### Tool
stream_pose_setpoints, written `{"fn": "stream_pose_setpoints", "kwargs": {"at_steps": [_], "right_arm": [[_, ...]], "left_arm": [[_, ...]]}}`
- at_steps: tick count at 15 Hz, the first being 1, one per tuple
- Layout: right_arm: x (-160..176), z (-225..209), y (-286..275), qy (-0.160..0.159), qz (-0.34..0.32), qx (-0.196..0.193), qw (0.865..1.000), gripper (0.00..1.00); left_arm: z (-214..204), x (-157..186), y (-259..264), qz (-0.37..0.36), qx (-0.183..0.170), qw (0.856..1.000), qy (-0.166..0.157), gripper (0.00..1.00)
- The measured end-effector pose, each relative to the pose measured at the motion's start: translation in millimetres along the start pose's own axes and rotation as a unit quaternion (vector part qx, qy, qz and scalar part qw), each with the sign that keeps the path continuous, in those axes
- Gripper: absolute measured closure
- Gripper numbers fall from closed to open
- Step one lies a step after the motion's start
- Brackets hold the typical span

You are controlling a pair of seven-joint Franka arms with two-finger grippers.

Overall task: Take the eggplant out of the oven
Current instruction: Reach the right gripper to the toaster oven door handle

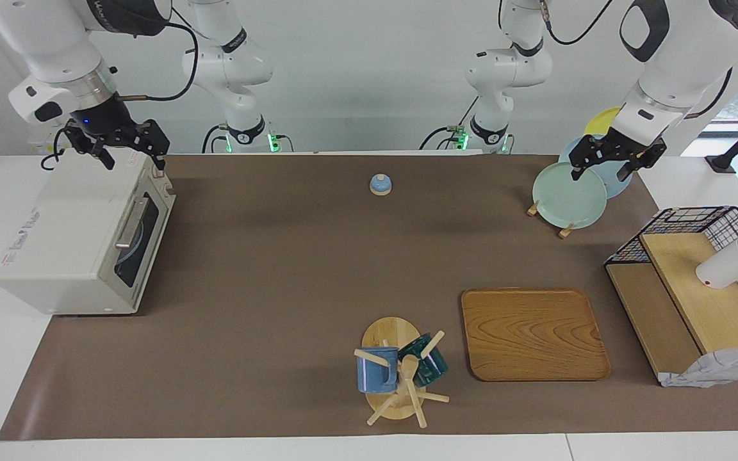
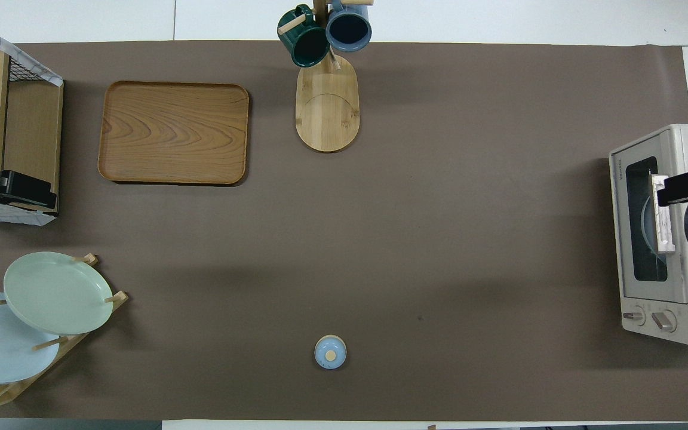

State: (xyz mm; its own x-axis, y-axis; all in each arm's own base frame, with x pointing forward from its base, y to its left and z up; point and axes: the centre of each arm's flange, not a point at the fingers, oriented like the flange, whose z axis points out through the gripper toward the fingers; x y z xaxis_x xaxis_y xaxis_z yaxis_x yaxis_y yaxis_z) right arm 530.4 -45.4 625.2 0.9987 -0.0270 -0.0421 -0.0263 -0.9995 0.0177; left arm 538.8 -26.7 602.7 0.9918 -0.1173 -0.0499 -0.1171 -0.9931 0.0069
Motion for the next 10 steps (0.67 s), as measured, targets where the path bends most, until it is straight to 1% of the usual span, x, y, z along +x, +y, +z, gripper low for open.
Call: {"fn": "stream_pose_setpoints", "kwargs": {"at_steps": [5,8,9,10], "right_arm": [[0,0,-3,0.001,-0.002,0.0,1.0,0.0],[4,-3,-9,0.017,-0.018,-0.002,1.0,0.0],[5,-4,-10,0.022,-0.028,-0.002,0.999,0.07],[6,-4,-12,0.023,-0.033,-0.002,0.999,0.18]], "left_arm": [[0,0,0,0.0,0.0,1.0,0.0,0.0],[0,0,0,0.0,0.0,1.0,0.0,0.0],[0,0,0,0.0,0.0,1.0,0.0,0.0],[0,0,0,0.0,0.0,1.0,0.0,0.0]]}}
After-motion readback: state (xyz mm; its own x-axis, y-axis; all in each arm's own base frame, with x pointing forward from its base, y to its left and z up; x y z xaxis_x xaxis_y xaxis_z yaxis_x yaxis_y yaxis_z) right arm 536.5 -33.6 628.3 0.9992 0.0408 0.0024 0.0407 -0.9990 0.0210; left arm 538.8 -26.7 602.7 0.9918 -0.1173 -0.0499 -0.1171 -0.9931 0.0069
